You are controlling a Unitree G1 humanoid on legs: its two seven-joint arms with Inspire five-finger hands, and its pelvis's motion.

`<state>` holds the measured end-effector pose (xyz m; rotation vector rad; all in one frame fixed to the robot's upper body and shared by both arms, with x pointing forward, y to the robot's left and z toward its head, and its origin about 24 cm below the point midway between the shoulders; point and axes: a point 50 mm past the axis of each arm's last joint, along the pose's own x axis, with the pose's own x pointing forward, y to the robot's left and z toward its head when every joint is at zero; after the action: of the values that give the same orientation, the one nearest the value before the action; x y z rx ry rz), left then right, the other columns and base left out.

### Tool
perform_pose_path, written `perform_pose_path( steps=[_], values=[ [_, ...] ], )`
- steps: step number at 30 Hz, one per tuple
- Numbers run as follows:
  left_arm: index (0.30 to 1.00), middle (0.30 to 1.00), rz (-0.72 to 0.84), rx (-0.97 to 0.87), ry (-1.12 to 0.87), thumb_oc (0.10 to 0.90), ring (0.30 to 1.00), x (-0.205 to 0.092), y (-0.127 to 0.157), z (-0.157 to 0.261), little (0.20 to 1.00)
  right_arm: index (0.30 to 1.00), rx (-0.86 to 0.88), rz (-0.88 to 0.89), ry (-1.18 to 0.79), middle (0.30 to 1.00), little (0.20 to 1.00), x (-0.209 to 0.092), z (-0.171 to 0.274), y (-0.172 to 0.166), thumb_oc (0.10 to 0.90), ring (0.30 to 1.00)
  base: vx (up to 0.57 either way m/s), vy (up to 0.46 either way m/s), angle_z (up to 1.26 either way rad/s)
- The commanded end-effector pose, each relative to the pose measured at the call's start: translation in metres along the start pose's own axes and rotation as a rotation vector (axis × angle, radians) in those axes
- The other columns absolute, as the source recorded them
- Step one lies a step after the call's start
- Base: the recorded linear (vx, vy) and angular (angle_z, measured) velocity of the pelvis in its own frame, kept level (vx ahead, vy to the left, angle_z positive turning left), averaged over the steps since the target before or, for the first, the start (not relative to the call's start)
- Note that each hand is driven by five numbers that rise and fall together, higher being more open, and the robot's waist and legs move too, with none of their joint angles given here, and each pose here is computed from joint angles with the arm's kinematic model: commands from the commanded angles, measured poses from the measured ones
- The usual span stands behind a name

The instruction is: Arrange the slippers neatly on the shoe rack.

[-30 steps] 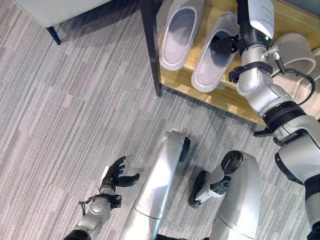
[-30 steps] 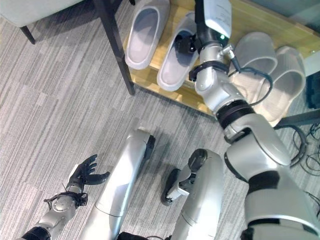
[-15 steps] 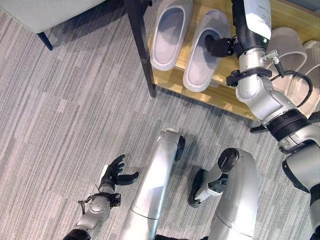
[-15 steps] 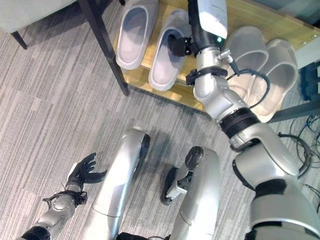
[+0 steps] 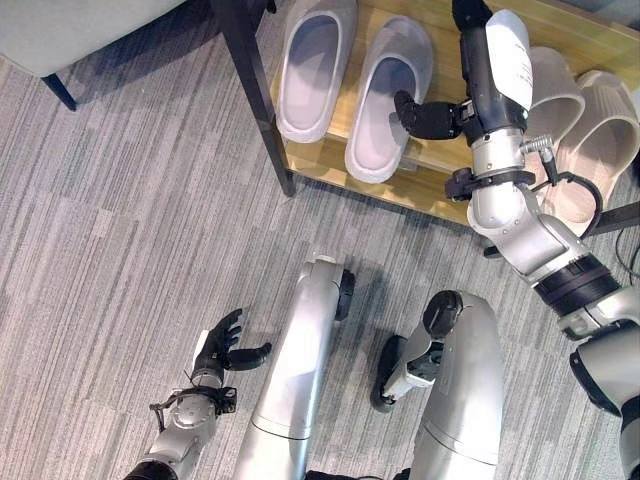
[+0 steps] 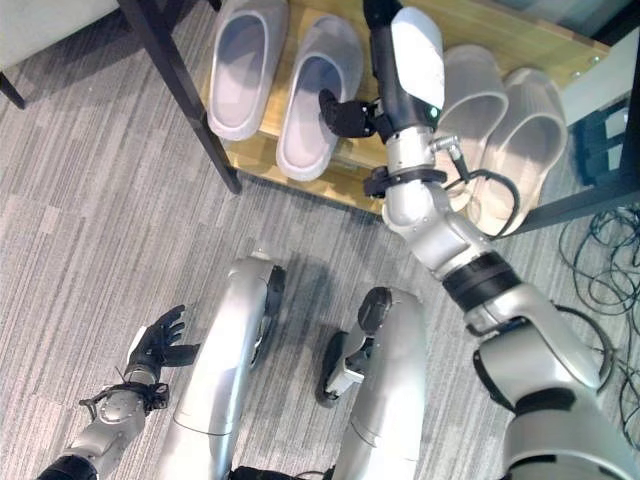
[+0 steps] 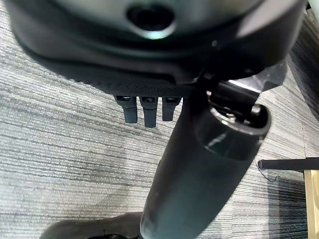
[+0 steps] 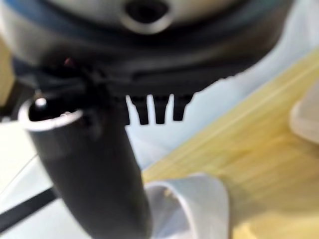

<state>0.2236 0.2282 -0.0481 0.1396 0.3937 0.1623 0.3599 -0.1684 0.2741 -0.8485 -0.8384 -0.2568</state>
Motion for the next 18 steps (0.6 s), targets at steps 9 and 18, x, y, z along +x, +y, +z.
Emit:
perform_pose_path(
  steps=[9,18],
  values=[
    [0.9,0.9,-0.038,0.001,-0.05,0.8,0.9,-0.018,-0.01,-0.003,0.9,0.9,0.265,-0.079,-0.177,0.9,0.9,-0.004,0.04,-0.03,0.8,0.9,-0.01,0.022,-0.06],
    [0.9,0.9,-0.044,0.009,-0.058,0.8,0.9,-0.018,-0.011,0.0,0.9,0.9,0.363,-0.034,-0.189,0.9,0.9,-0.013,0.051,-0.019,0.8,0.9,-0.01,0.02,-0.05]
  ],
)
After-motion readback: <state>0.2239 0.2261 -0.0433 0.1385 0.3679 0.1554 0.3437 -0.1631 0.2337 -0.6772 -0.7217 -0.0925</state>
